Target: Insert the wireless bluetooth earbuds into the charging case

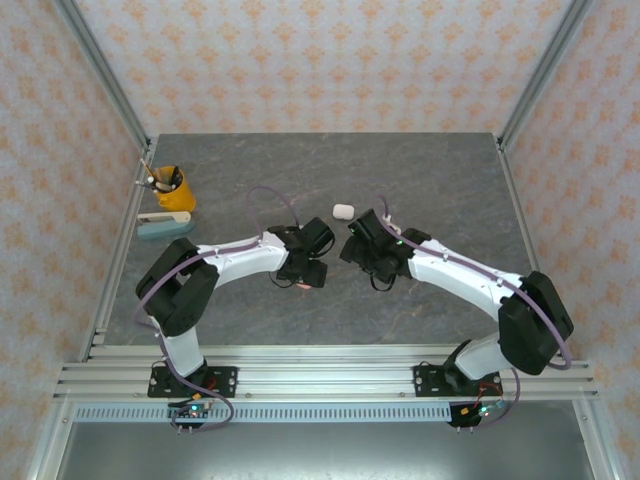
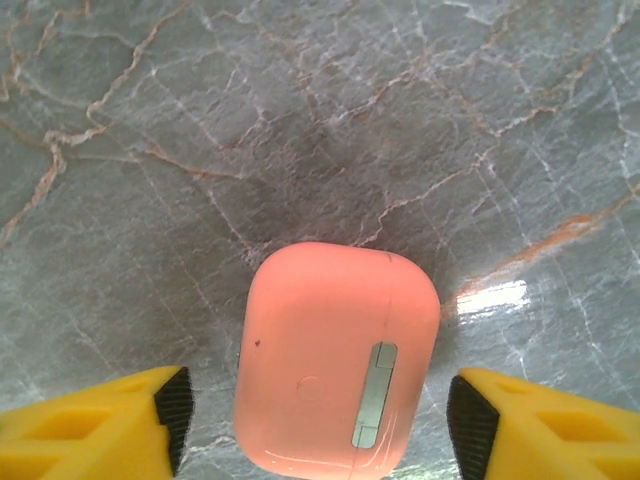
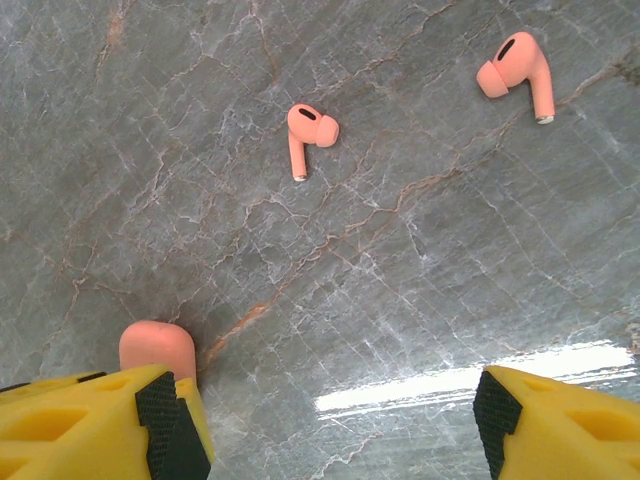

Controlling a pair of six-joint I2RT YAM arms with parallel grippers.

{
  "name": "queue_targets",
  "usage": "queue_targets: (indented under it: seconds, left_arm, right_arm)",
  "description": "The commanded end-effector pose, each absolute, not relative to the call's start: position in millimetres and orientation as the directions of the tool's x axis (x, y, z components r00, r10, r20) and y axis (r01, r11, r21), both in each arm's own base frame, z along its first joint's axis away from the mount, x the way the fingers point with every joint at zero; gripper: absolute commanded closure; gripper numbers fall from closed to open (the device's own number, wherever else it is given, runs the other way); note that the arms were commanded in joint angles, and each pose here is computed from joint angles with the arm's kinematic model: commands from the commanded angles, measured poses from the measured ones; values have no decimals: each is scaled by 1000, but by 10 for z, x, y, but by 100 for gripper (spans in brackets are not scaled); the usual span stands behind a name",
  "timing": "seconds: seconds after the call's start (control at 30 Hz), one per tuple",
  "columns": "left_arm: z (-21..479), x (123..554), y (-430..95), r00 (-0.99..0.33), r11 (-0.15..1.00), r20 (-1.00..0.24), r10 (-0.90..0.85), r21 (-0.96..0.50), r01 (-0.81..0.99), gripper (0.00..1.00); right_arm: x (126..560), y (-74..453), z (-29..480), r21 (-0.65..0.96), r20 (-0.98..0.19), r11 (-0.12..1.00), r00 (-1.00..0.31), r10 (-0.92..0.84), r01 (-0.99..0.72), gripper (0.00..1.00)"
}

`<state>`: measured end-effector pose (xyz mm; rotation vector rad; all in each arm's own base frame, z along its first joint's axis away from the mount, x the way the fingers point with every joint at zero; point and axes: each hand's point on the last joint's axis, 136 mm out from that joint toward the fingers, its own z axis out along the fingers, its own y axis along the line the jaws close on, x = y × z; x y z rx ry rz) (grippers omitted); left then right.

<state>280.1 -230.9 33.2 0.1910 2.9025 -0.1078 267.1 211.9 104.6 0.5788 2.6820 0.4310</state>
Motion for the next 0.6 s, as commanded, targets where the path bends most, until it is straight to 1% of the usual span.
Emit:
queue_targets:
  seconds: [0.0,0.1,0.2,0.4,0.57]
  left_arm:
    - [626,2917,-2309,-944,990,-318,91,-75,121,20]
    - [824,3014,-2223,-931,991,-362,58,-94,98,9]
    - [1017,3148,-2029,-919,989,-394,-15,-141,44,0]
    - [1299,3431,-1511,-887,977,-437,-153,-201,-69,0]
    - [1345,3586,-1116,-857,944,-428,-286,-277,-177,0]
  right_arm:
    - [2616,1983,1046,327,-290,873,-841,457,362,21]
    - [2591,2030,1027,322,-279,873,-845,456,366,22]
    - [2556,2142,997,302,-268,878,-851,452,372,21]
    - [2486,2552,851,219,-226,883,-859,459,415,17]
    - [2524,2961,746,169,-195,881,-861,470,442,16]
